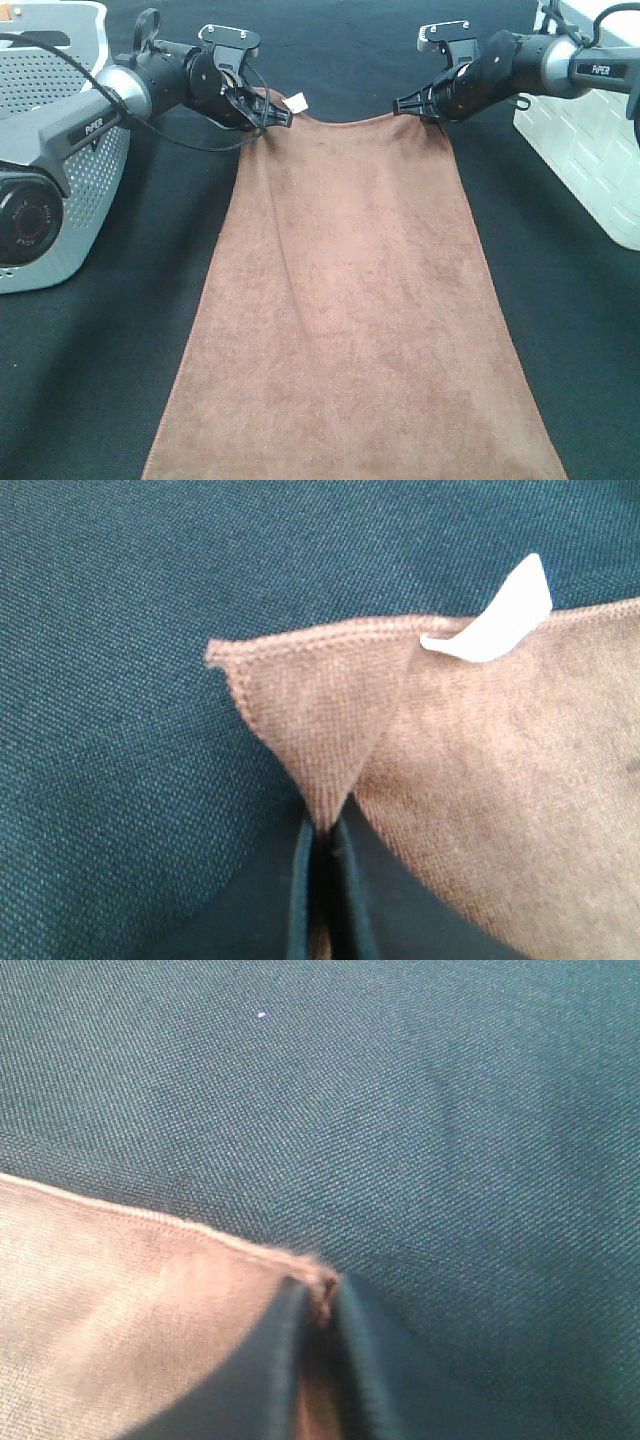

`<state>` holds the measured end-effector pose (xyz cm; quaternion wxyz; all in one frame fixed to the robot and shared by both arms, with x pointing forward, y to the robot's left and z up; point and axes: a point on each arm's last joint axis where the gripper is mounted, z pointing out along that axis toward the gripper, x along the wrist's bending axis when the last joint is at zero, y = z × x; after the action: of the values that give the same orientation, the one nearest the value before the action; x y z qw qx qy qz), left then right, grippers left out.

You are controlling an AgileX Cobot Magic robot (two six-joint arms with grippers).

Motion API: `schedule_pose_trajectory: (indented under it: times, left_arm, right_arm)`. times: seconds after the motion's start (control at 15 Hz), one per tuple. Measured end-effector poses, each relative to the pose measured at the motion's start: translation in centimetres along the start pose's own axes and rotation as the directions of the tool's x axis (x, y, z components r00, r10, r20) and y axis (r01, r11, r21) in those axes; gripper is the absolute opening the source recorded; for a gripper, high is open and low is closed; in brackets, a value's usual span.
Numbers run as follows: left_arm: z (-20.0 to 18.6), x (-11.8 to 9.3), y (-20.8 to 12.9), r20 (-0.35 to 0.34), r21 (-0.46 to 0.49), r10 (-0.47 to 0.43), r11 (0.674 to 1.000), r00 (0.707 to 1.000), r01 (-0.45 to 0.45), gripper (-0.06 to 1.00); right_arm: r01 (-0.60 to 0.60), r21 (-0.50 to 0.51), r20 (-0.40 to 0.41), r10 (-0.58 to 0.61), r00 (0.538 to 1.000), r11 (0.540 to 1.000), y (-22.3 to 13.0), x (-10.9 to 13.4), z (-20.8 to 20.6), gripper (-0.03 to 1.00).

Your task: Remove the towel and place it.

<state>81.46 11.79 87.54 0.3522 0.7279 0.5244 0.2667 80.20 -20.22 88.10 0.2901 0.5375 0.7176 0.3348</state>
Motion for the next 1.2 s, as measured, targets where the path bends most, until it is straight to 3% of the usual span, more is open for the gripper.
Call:
schedule_pose_trajectory:
  times: [0.13, 0.27, 0.4, 0.6, 0.8, 0.93, 1.07, 1.2]
  left_arm:
    - [0.0, 0.0, 0.1, 0.0, -0.008, 0.0, 1.0, 1.0, 0.0, 0.26]
    - [0.0, 0.0, 0.1, 0.0, -0.008, -0.028, 1.0, 1.0, 0.028, 0.57]
    - [0.0, 0.1, 0.1, -0.012, -0.008, -0.049, 0.999, 0.999, 0.049, 0.78]
    - [-1.0, 0.3, 0.9, -0.035, 0.028, -0.035, 0.999, 0.999, 0.036, 0.84]
    - [-5.2, 0.5, 3.9, -0.044, 0.125, -0.043, 0.991, 0.998, 0.048, 0.85]
    - [-11.6, 1.1, 7.9, -0.068, 0.211, -0.014, 0.977, 0.998, 0.028, 0.85]
    - [-16.2, 3.5, 10.0, -0.136, 0.25, -0.012, 0.967, 0.991, 0.046, 0.85]
    - [-20.5, 8.2, 11.6, -0.208, 0.228, -0.077, 0.966, 0.975, 0.125, 0.85]
  right_arm:
    - [-0.003, -0.01, 0.002, 0.003, 1.0, 1.0, 0.1, 0.0, 0.0, 0.49]
    - [-0.012, -0.01, 0.002, 0.012, 1.0, 1.0, 0.1, 0.0, 0.0, 0.69]
    - [-0.012, 0.02, -0.006, 0.012, 1.0, 1.0, -0.1, 0.1, 0.0, 0.75]
    - [-0.01, 0.047, -0.021, 0.011, 1.0, 0.999, 1.3, 0.1, -1.6, 0.76]
    - [0.003, 0.112, -0.056, 0.003, 0.998, 0.994, 5.0, 0.2, -6.5, 0.76]
    - [-0.036, 0.192, -0.078, 0.052, 0.996, 0.981, 8.0, 0.1, -12.1, 0.76]
    - [-0.123, 0.216, -0.057, 0.138, 0.989, 0.969, 10.3, -1.2, -17.1, 0.76]
    - [-0.174, 0.197, -0.014, 0.18, 0.984, 0.965, 12.0, -3.7, -22.2, 0.76]
